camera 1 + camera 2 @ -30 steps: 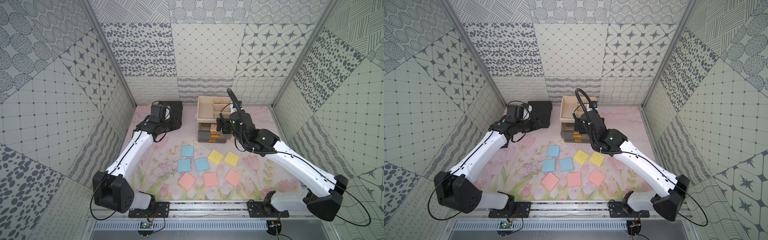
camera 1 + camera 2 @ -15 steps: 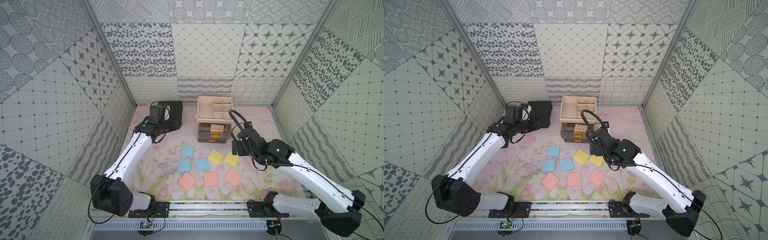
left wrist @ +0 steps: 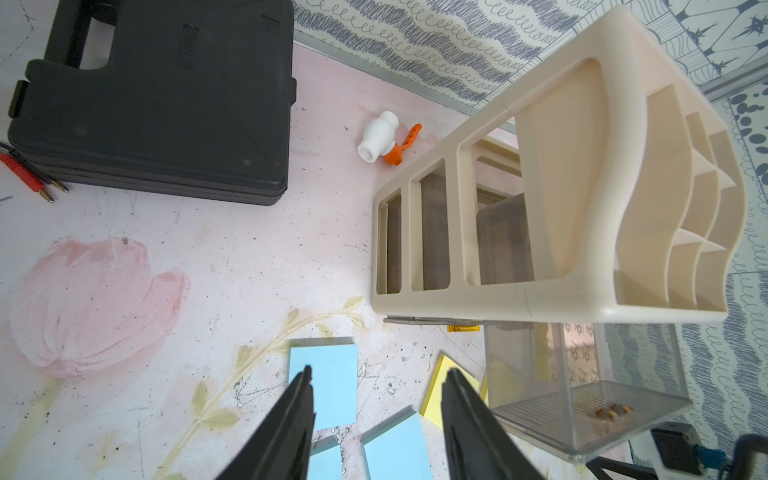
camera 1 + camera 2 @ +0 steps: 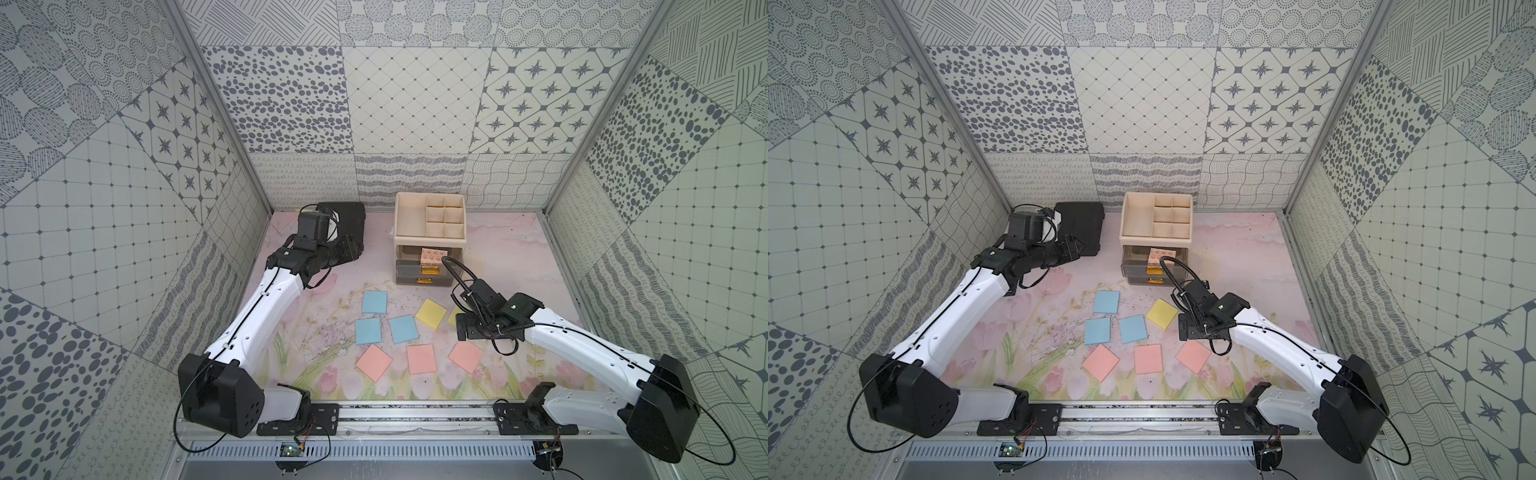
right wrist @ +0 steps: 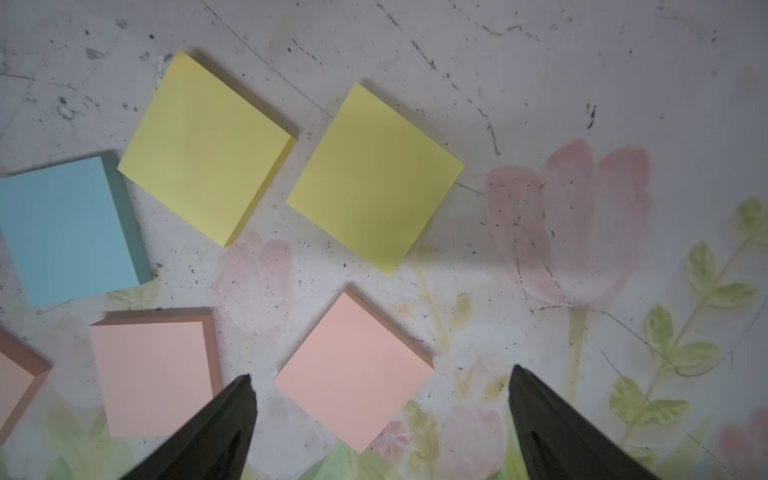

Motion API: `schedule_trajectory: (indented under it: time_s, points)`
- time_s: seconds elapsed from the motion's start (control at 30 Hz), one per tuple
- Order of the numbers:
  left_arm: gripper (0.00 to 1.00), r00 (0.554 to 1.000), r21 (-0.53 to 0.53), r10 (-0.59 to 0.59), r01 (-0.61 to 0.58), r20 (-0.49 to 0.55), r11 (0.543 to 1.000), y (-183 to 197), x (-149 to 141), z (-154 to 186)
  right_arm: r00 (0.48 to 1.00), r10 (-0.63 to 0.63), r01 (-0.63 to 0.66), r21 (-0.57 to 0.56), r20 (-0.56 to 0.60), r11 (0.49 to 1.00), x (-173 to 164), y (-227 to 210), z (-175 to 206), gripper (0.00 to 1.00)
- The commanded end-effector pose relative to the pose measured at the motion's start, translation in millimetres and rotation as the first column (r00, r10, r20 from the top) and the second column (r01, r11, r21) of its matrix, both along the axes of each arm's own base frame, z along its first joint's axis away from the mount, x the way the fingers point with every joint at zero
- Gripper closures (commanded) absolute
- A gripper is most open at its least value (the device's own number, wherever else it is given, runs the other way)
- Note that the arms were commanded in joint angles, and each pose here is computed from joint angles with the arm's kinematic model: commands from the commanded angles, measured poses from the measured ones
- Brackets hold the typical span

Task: Please put the sticky notes in the drawer by color
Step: Pick up the sticky notes from the center of the board.

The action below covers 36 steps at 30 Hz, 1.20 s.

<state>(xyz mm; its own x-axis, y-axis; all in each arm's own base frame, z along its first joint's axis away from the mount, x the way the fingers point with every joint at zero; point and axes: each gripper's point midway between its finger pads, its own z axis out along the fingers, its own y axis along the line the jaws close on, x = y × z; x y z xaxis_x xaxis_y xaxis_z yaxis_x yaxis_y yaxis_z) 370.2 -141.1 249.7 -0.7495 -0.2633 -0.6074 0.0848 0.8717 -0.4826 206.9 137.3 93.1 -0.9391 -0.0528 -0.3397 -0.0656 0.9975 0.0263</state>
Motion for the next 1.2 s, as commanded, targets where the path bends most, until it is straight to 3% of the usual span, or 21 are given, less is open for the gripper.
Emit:
schedule_trajectory:
  time_s: [0.0, 0.2, 0.67, 1.17]
  points:
    - [0.47, 1.000, -0.010, -0.001, 0.001, 0.007, 1.000, -0.3, -0.5, 1.6, 0.998, 0.012, -0.018, 0.094, 0.056, 0.995, 13.3, 16.0, -1.1, 0.01]
    - [0.47, 1.000, -0.015, 0.003, -0.003, -0.003, 1.000, -1.2, 0.7, 0.9, 0.992, -0.022, 0.001, 0.168, 0.122, 0.986, 31.9, 18.8, -10.3, 0.01]
    - [0.47, 1.000, 0.017, 0.009, -0.009, -0.007, 1.000, 3.9, -0.9, 3.7, 0.990, -0.082, 0.073, 0.085, 0.116, 0.994, 59.8, 11.3, -33.2, 0.01]
    - [0.47, 1.000, 0.033, 0.010, -0.009, -0.008, 0.999, 5.6, -1.8, 2.5, 0.978, -0.177, 0.166, 0.106, 0.107, 0.980, 75.5, 12.1, -53.6, 0.01]
